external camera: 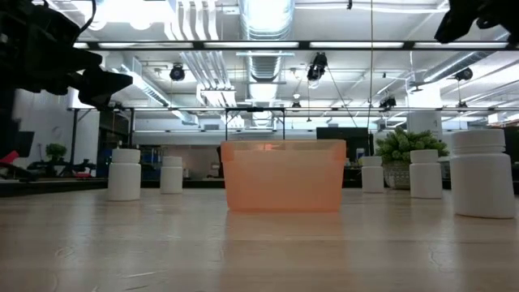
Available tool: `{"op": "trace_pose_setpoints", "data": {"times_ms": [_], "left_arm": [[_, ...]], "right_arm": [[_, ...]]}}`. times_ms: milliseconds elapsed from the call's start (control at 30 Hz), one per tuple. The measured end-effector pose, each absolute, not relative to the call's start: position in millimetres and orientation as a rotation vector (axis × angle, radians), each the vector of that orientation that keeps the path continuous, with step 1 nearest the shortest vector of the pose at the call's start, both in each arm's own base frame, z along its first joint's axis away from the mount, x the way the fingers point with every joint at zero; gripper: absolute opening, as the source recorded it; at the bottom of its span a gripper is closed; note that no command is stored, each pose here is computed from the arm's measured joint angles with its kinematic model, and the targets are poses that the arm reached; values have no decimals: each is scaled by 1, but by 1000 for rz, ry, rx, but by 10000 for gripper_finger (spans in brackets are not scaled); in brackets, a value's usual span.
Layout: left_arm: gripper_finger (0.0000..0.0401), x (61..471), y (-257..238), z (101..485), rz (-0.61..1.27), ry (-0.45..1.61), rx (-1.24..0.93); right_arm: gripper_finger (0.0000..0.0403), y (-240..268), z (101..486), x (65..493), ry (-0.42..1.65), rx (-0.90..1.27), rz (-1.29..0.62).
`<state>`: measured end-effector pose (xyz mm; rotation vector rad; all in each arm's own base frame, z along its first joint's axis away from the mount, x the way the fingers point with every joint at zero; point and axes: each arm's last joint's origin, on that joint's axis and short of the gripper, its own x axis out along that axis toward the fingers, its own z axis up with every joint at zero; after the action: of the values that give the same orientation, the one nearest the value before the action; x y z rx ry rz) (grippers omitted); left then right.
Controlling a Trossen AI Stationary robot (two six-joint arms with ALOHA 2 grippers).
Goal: Pick and place pill bottles into a basket
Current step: Put the white pill bottle into the orange bin
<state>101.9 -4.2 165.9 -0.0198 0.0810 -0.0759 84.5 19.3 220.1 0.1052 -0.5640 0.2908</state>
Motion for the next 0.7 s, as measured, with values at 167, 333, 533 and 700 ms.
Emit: {"op": "trace_pose_setpoints", "data": {"times_ms": [167,333,533,700], "left_arm": [[315,102,-4,166,-76,81,-20],[315,102,-4,166,-76,81,-20],[315,102,-4,166,-76,81,-20],[315,102,-4,166,-76,81,-20]], "right_arm": [[260,19,228,79,-669,85,315],[260,18,237,73,-759,69,325],[260,20,274,66,-767,27,426],[260,21,315,70,-564,-15,426]]}}
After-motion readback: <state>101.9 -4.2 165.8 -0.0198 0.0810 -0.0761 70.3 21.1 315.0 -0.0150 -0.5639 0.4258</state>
